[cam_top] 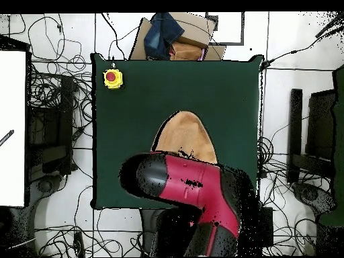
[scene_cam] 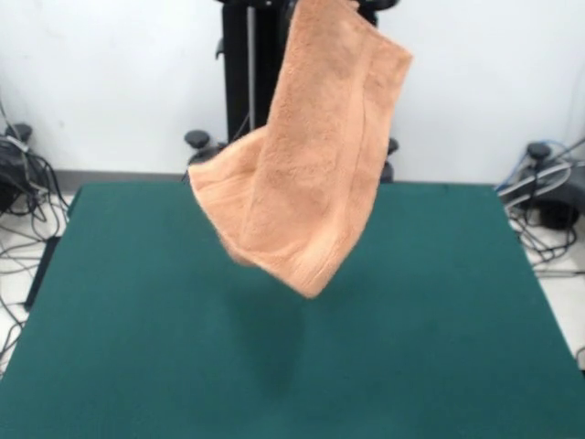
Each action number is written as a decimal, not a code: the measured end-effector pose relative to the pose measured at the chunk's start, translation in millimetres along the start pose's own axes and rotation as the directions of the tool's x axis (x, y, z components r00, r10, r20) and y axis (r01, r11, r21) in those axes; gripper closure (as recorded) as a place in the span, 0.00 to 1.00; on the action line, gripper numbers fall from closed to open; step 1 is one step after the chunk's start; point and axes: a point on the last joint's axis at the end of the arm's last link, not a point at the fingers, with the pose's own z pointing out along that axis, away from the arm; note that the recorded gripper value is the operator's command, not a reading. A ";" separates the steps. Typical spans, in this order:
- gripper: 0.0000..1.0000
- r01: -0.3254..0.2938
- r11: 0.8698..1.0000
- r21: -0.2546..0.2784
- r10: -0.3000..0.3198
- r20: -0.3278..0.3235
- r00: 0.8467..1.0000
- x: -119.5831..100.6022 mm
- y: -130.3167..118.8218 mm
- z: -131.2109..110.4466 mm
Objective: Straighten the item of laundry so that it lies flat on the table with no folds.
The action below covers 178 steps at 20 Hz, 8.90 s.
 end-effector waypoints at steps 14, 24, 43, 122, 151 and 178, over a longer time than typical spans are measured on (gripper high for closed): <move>1.00 0.097 0.995 -0.018 -0.090 0.233 0.968 -52.1 0.6 52.5; 1.00 0.215 0.976 0.035 -0.217 0.215 0.952 -38.5 13.4 98.5; 1.00 0.327 0.944 0.033 -0.328 0.046 0.944 5.3 29.0 195.5; 1.00 0.343 0.934 -0.103 -0.330 0.123 0.936 80.6 126.8 227.5; 1.00 0.146 0.971 -0.189 -0.175 -0.145 0.974 -23.6 40.4 69.1; 1.00 0.175 0.960 -0.220 -0.182 -0.012 0.983 -53.2 48.1 19.3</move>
